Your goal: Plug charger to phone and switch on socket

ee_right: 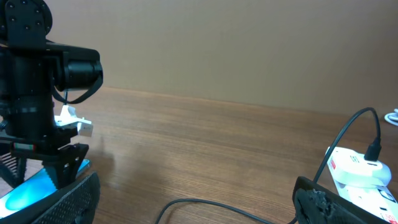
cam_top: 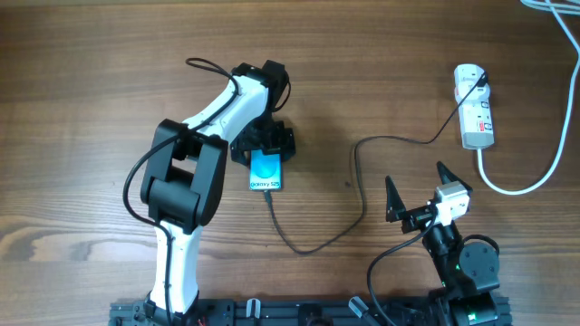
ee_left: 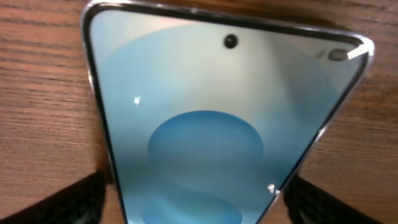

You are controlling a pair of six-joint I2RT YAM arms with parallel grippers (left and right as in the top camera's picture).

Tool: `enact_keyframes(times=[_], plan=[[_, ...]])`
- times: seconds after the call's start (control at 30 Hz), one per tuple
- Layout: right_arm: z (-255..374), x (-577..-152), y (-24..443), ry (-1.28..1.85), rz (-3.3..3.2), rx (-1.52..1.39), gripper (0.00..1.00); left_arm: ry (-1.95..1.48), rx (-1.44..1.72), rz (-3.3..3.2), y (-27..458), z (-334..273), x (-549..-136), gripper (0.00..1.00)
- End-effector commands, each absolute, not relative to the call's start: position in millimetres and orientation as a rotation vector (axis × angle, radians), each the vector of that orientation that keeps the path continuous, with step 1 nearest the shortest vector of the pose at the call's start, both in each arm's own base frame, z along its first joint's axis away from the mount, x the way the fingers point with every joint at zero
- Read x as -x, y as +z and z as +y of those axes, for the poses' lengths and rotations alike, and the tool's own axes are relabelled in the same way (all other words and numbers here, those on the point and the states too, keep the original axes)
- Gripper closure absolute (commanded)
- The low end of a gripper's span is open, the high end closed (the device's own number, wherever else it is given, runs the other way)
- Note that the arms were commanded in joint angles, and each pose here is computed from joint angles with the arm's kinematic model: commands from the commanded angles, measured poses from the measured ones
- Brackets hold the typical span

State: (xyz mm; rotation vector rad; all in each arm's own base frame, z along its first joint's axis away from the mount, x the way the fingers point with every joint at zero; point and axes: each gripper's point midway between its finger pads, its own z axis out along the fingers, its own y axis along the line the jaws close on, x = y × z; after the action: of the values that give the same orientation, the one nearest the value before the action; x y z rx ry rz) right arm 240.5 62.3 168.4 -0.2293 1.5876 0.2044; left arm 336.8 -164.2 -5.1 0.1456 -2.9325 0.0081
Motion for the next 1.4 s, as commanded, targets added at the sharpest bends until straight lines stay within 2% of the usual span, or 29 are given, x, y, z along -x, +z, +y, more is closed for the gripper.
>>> enact_keyframes(times=[0.0, 0.1, 0.33, 0.4, 0.47, 0.5, 0.7, 0.83, 1.0, 1.07, 1.13, 1.2, 1.3, 1.37], plan=[[61.8, -240.4, 169.7, 0.192, 1.579, 0.234, 0.00, -0.066, -0.211, -2.914, -31.9, -144.6, -337.9, 0.13], [61.8, -240.4, 169.7, 0.192, 1.579, 0.234, 0.00, -0.052, -0.275, -2.922, -32.6, -131.8, -346.8, 0.19], [61.8, -240.4, 169.7, 0.192, 1.579, 0.234, 0.00, -0.032, -0.408, -2.915, -33.2, -102.3, -359.3, 0.18], [61.8, -240.4, 169.7, 0.192, 1.579, 0.234, 0.00, -0.042, -0.405, -2.897, -32.2, -101.7, -354.7, 0.14], [61.8, -240.4, 169.7, 0.191, 1.579, 0.234, 0.00, -0.067, -0.387, -2.862, -30.1, -103.4, -344.1, 0.00], [61.8, -240.4, 169.7, 0.192, 1.579, 0.234, 0.00, -0.077, -0.379, -2.848, -29.1, -104.8, -339.7, 0.00], [61.8, -240.4, 169.7, 0.192, 1.579, 0.234, 0.00, -0.066, -0.331, -2.802, -40.1, -127.2, -314.1, 0.00], [61.8, -240.4, 169.7, 0.192, 1.579, 0.234, 0.00, -0.059, -0.323, -2.826, -45.5, -129.3, -317.0, 0.00], [61.8, -240.4, 169.7, 0.192, 1.579, 0.234, 0.00, -0.003, -0.336, -2.917, -51.2, -129.2, -341.9, 0.20], [61.8, -240.4, 169.7, 0.192, 1.579, 0.234, 0.00, 0.017, -0.292, -2.946, -52.4, -133.1, -347.5, 0.21], [61.8, -240.4, 169.7, 0.192, 1.579, 0.234, 0.00, 0.016, -0.246, -2.955, -52.5, -133.4, -348.0, 0.19], [61.7, -240.4, 169.7, 0.191, 1.580, 0.234, 0.00, 0.021, -0.210, -2.959, -52.6, -133.6, -348.3, 0.00], [61.8, -240.4, 169.7, 0.192, 1.579, 0.234, 0.00, 0.037, -0.213, -2.956, -52.5, -135.2, -348.3, 0.00], [61.8, -240.4, 169.7, 0.192, 1.579, 0.234, 0.00, 0.030, -0.253, -2.946, -52.2, -135.1, -346.5, 0.11]])
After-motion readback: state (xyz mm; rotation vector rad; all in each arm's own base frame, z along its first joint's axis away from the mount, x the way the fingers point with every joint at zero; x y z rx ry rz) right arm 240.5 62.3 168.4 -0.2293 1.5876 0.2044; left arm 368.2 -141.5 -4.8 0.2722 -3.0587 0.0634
